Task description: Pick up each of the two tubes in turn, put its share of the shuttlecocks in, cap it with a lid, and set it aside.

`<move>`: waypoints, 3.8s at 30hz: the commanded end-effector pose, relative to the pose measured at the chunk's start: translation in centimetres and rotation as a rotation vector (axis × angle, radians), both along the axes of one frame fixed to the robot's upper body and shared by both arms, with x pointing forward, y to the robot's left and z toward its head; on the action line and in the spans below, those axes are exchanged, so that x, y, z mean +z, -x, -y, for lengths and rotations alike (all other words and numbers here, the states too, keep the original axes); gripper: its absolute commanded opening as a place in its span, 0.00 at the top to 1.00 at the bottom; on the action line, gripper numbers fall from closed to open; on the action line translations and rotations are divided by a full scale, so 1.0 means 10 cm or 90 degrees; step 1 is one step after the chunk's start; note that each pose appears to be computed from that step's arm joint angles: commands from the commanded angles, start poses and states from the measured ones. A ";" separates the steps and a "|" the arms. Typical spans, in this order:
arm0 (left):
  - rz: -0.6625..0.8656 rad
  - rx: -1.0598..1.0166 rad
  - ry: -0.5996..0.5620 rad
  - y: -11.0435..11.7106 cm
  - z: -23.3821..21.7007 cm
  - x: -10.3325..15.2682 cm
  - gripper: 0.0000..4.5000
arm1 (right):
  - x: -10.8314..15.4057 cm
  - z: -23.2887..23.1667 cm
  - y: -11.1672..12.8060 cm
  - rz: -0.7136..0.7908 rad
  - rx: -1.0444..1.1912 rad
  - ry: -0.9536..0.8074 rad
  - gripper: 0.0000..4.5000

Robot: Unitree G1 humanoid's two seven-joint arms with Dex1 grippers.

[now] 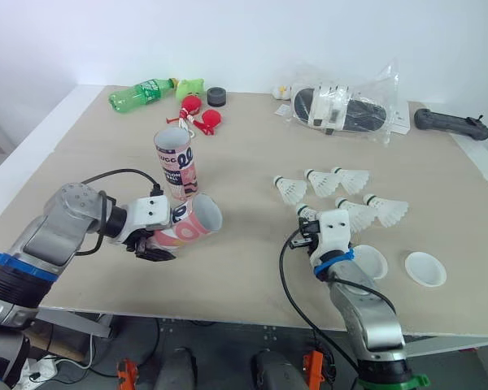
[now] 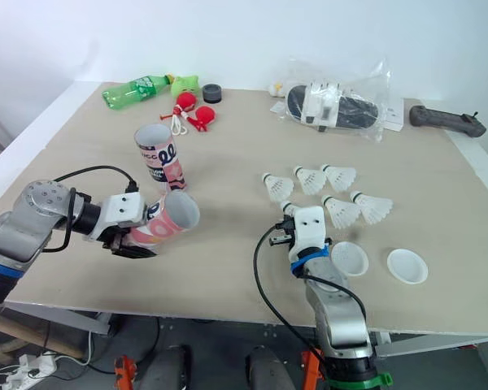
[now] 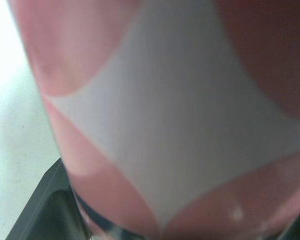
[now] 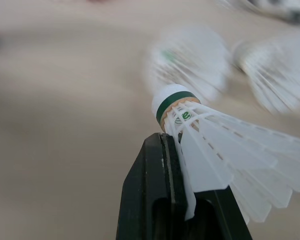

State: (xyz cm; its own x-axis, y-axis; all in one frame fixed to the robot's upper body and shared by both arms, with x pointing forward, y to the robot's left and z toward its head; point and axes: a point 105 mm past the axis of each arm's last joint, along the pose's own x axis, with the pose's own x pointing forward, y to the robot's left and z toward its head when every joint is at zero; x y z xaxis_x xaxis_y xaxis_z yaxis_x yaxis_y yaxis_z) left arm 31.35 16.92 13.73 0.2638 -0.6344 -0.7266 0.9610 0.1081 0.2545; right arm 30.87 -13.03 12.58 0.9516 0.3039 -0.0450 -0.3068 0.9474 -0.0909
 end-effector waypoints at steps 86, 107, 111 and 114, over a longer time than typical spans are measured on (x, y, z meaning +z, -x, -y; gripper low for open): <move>-0.010 0.020 0.036 0.06 0.19 -0.17 0.27 | 0.13 -0.40 -1.18 -0.005 0.016 0.046 0.98; -0.030 0.034 0.045 0.11 0.19 -0.28 0.27 | 1.33 -0.92 0.22 0.171 0.646 0.317 0.98; -0.029 0.037 0.046 0.10 0.18 -0.30 0.27 | 1.26 -0.96 0.25 0.154 0.682 0.387 0.98; -0.031 0.037 0.046 0.10 0.18 -0.32 0.27 | 1.25 -1.05 0.23 0.160 0.687 0.397 0.98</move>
State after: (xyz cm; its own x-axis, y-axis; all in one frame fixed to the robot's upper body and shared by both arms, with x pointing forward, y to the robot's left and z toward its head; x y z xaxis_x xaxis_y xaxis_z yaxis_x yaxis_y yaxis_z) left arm 31.21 15.83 12.82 0.3407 -0.6624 -0.6672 0.9390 0.2040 0.2769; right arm 28.91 -3.18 24.09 0.2457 0.9124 -0.3274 -0.8340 0.0268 -0.5511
